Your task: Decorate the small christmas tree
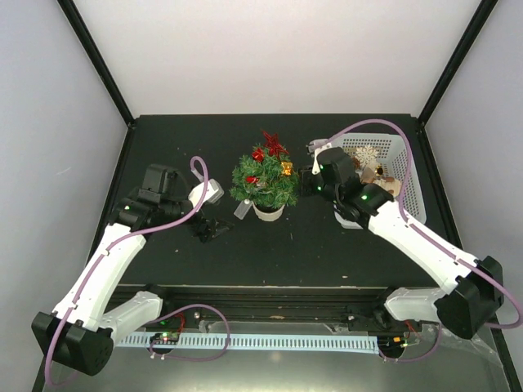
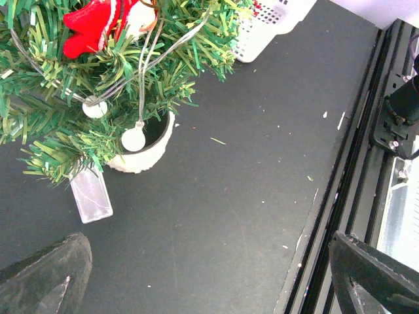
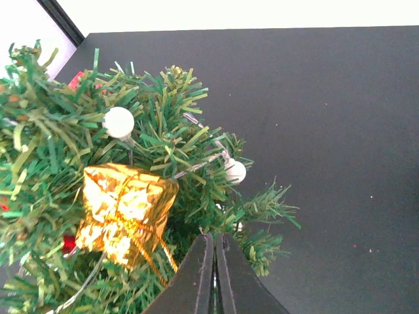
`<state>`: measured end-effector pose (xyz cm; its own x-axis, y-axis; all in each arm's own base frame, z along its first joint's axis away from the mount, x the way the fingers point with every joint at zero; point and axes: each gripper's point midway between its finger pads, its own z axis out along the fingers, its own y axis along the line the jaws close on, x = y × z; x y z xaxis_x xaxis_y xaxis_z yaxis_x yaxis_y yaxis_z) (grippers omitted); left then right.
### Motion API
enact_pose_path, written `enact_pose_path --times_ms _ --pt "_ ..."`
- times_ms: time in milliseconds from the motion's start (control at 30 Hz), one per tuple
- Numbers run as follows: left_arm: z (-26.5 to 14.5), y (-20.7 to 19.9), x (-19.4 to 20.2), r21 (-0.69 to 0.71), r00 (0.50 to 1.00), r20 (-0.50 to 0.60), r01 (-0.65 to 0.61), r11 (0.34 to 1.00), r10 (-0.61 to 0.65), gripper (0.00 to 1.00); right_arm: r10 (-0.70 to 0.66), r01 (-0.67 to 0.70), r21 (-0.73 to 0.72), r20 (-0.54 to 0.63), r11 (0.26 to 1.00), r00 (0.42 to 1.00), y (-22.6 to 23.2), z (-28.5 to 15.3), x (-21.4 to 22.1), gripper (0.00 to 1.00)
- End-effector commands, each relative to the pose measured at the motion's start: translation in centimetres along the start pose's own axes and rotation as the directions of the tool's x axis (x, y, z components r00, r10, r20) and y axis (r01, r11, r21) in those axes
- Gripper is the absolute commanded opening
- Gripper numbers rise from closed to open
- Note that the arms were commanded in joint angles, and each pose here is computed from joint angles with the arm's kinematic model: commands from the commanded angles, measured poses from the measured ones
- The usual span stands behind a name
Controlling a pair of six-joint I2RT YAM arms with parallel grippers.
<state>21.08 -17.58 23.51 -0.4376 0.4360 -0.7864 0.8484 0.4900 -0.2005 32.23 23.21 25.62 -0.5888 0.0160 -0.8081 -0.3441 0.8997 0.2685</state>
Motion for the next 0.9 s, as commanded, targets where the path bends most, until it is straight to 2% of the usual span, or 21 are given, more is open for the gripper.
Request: enact_pose_path --times_ms 0,167,300,667,867 --pt "-0.4 0.2 -0.4 -0.017 1.0 0.021 -0.011 1.0 0.012 0.99 0.02 -0.018 -0.043 0.047 0.999 0.999 1.0 0.3 -2.3 0.06" --pt "-0.4 0.1 -0.4 -0.014 1.0 0.021 -0.012 1.0 0.012 0.99 0.035 -0.032 -0.14 0.016 0.99 0.999 2.8 0.8 -1.8 0.06" --pt "-0.3 0.1 -0.4 -0.011 1.0 0.02 -0.01 1.0 0.01 0.99 0.042 -0.043 -0.166 -0.008 0.985 0.999 3.1 1.2 -1.1 0.06" --pt "-0.3 0.2 -0.4 -0.008 1.0 0.018 -0.007 1.0 0.008 0.99 0.039 -0.048 -0.131 -0.07 0.99 0.997 2.3 2.8 1.1 0.06" --pt "-0.3 0.1 -0.4 -0.006 1.0 0.019 -0.007 1.0 0.007 0.99 0.039 -0.046 -0.11 -0.066 0.993 0.997 1.9 2.9 1.2 0.06"
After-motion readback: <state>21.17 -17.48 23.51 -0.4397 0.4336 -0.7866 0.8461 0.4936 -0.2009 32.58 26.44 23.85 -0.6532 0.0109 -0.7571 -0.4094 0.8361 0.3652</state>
